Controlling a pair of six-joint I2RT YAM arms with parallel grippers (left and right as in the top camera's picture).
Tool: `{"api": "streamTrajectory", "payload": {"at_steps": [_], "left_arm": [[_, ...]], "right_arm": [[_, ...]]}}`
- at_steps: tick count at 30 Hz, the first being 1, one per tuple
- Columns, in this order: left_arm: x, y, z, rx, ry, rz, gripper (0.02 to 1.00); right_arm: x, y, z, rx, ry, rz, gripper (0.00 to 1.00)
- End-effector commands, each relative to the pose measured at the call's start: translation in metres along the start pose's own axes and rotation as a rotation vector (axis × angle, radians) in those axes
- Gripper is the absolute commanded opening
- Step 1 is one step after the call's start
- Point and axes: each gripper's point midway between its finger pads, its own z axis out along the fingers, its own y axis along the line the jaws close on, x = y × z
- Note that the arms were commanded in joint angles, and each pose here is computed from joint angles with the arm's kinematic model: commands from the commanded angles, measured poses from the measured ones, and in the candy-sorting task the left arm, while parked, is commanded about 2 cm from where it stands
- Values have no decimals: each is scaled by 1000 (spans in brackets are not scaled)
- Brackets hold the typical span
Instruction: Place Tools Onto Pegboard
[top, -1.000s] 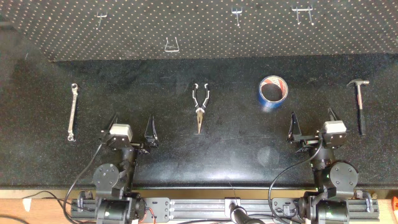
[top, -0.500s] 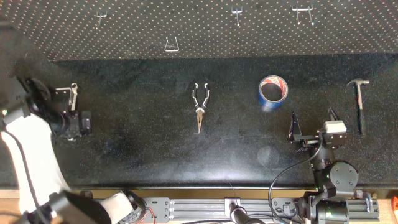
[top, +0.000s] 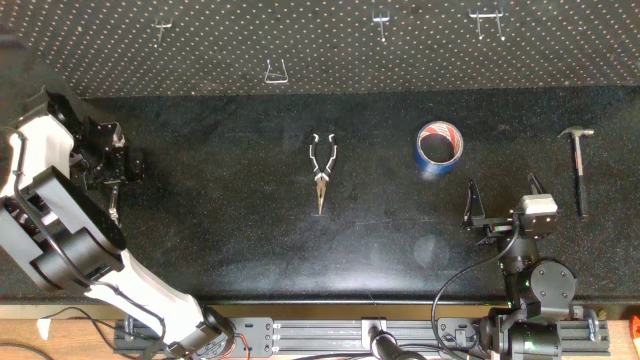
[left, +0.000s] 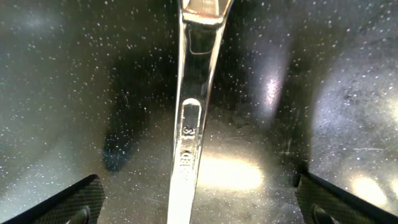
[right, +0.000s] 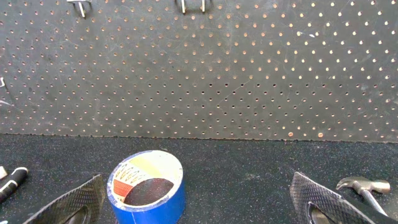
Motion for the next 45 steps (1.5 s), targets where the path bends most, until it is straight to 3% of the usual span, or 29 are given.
{"api": "streamTrajectory", "payload": {"at_steps": [1,2,4,8,10,12,15,18,22,26,35,45], "left_arm": [[-2,4,11,2,19,40,750],[-2,3,12,6,19,39,292],[-3,-4,12,49,4,37,29],[5,-7,12,65,37,16,29],[-9,3,-8,-9,-43,-3,27],[-47,24,-123,-168,-443,-95,29],[-27,-15,-186,-227,-639,-27,29],[-14,-78,-181,-237,-821,64,27],[-15,-160,-213,-44,-1008,25,29],[-34,-162,-224,-29,-1087,4,29],[-53,-165,-183,-31,-982,13,27],[-63,-165,-182,-30,-1003,11,29]], "right_arm": [[1,0,0,2,2,19,976],[1,0,0,2,2,19,976],[1,0,0,2,2,19,976],[1,0,0,2,2,19,976],[1,0,0,2,2,19,976],[1,0,0,2,2,19,976],[1,0,0,2,2,19,976],[1,0,0,2,2,19,976],[1,0,0,2,2,19,976],[1,0,0,2,2,19,976],[1,0,0,2,2,19,976],[1,0,0,2,2,19,976]]}}
